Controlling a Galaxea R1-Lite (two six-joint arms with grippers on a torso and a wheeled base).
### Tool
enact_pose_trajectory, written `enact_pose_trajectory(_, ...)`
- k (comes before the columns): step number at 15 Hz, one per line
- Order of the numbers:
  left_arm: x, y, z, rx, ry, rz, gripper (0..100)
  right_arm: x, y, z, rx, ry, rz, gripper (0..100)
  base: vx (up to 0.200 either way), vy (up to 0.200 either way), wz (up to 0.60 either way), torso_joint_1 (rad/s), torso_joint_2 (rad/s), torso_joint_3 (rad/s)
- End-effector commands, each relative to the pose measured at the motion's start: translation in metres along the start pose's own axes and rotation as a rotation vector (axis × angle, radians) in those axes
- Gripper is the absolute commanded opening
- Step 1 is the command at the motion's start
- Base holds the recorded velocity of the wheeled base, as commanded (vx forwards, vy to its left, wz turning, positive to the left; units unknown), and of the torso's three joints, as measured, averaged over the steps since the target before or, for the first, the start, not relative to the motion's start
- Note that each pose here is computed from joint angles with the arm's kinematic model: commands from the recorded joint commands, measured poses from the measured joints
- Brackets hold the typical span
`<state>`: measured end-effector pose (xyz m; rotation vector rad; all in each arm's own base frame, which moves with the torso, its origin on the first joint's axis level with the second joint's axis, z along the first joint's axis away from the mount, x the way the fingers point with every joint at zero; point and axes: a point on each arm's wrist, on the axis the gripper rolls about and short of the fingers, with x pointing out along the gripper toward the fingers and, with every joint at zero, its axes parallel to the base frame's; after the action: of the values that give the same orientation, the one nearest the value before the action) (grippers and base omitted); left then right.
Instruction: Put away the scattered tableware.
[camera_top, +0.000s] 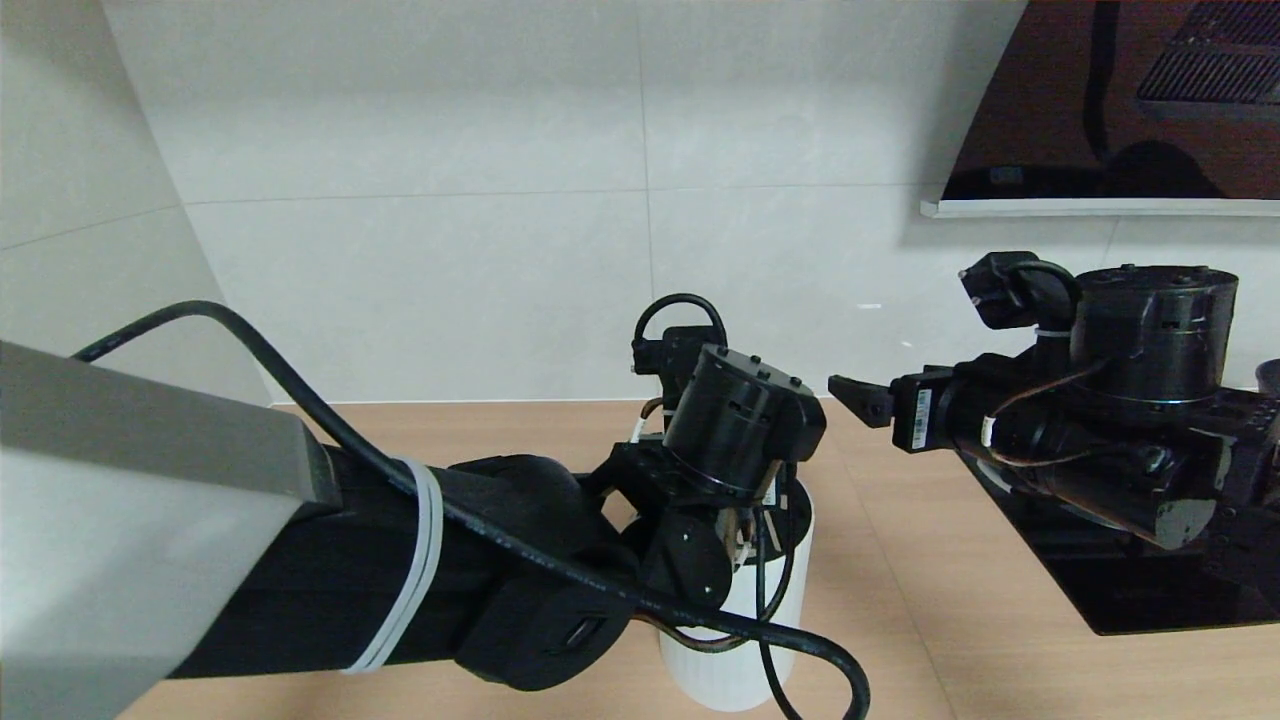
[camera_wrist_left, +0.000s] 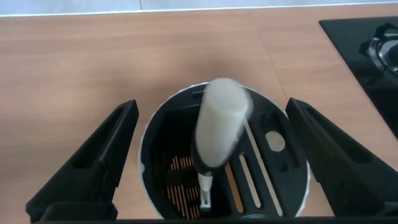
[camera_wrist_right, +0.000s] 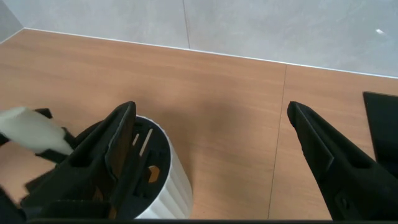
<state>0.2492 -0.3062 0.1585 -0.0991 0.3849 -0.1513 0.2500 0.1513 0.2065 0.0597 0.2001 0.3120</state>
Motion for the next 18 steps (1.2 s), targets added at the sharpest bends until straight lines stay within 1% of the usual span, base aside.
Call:
enact_pose_trajectory(1, -0.006, 0.002, 0.008, -0.017, -0.016, -0.008, 100, 0.0, 0.0, -0.001, -0.001, 0.002, 0.0, 100, 0.0, 0.0, 0.0, 0.0, 0.0, 0.0)
enact_pose_trajectory(2, -0.009, 0.003, 0.013, -0.026, -0.026, -0.01, 100, 0.0, 0.0, -0.001, -0.001, 0.002, 0.0, 100, 0.0, 0.0, 0.0, 0.0, 0.0, 0.0)
enact_pose_trajectory(3, -0.016, 0.011, 0.026, -0.053, -0.053, -0.011, 100, 0.0, 0.0, -0.001, 0.0, 0.001, 0.001, 100, 0.0, 0.0, 0.0, 0.0, 0.0, 0.0)
enact_pose_trajectory(4, -0.027, 0.026, 0.047, -0.096, -0.094, -0.005, 100, 0.0, 0.0, 0.0, 0.0, -0.001, -0.002, 100, 0.0, 0.0, 0.0, 0.0, 0.0, 0.0)
enact_pose_trajectory(5, -0.036, 0.035, 0.06, -0.12, -0.119, -0.011, 100, -0.001, 0.0, 0.0, 0.001, -0.004, -0.002, 100, 0.0, 0.0, 0.0, 0.0, 0.0, 0.0)
enact_pose_trajectory(6, -0.057, 0.055, 0.083, -0.169, -0.16, -0.053, 100, -0.002, -0.001, 0.002, 0.003, -0.011, -0.005, 100, 0.0, 0.0, 0.0, 0.0, 0.0, 0.0)
enact_pose_trajectory(7, -0.085, 0.078, 0.098, -0.192, -0.188, -0.113, 100, -0.005, -0.001, 0.004, 0.002, -0.015, -0.006, 100, 0.0, 0.0, 0.0, 0.0, 0.0, 0.0)
enact_pose_trajectory(8, -0.097, 0.092, 0.103, -0.19, -0.201, -0.128, 100, -0.007, -0.003, 0.007, 0.005, -0.023, -0.008, 100, 0.0, 0.0, 0.0, 0.0, 0.0, 0.0)
enact_pose_trajectory(9, -0.112, 0.117, 0.104, -0.164, -0.222, -0.114, 100, -0.018, -0.005, 0.012, 0.01, -0.047, -0.018, 100, 0.0, 0.0, 0.0, 0.0, 0.0, 0.0)
enact_pose_trajectory(10, -0.117, 0.127, 0.104, -0.148, -0.233, -0.102, 100, -0.025, -0.007, 0.012, 0.01, -0.052, -0.022, 100, 0.0, 0.0, 0.0, 0.0, 0.0, 0.0)
enact_pose_trajectory(11, -0.139, 0.157, 0.104, -0.15, -0.273, -0.061, 100, -0.043, -0.018, 0.024, 0.014, -0.109, -0.042, 100, 0.0, 0.0, 0.0, 0.0, 0.0, 0.0)
enact_pose_trajectory(12, -0.156, 0.176, 0.098, -0.166, -0.299, -0.034, 100, -0.058, -0.023, 0.033, 0.021, -0.153, -0.051, 100, 0.0, 0.0, 0.0, 0.0, 0.0, 0.0)
enact_pose_trajectory(13, -0.172, 0.194, 0.093, -0.184, -0.329, -0.004, 100, -0.072, -0.03, 0.035, 0.027, -0.178, -0.066, 100, 0.0, 0.0, 0.0, 0.0, 0.0, 0.0)
enact_pose_trajectory(14, -0.182, 0.201, 0.089, -0.192, -0.346, 0.0, 100, -0.08, -0.034, 0.033, 0.025, -0.185, -0.076, 100, 0.0, 0.0, 0.0, 0.0, 0.0, 0.0)
enact_pose_trajectory(15, -0.207, 0.216, 0.074, -0.199, -0.371, -0.017, 100, -0.107, -0.041, 0.026, 0.0, -0.208, -0.091, 100, 0.0, 0.0, 0.0, 0.0, 0.0, 0.0)
enact_pose_trajectory(16, -0.23, 0.229, 0.048, -0.177, -0.376, -0.059, 100, -0.139, -0.053, 0.014, -0.034, -0.239, -0.117, 100, 0.0, 0.0, 0.0, 0.0, 0.0, 0.0)
enact_pose_trajectory(17, -0.242, 0.238, 0.028, -0.136, -0.378, -0.082, 100, -0.159, -0.057, 0.008, -0.032, -0.271, -0.116, 100, 0.0, 0.0, 0.0, 0.0, 0.0, 0.0)
enact_pose_trajectory(18, -0.255, 0.247, 0.009, -0.108, -0.393, -0.095, 100, -0.178, -0.063, 0.001, -0.026, -0.31, -0.131, 100, 0.0, 0.0, 0.0, 0.0, 0.0, 0.0)
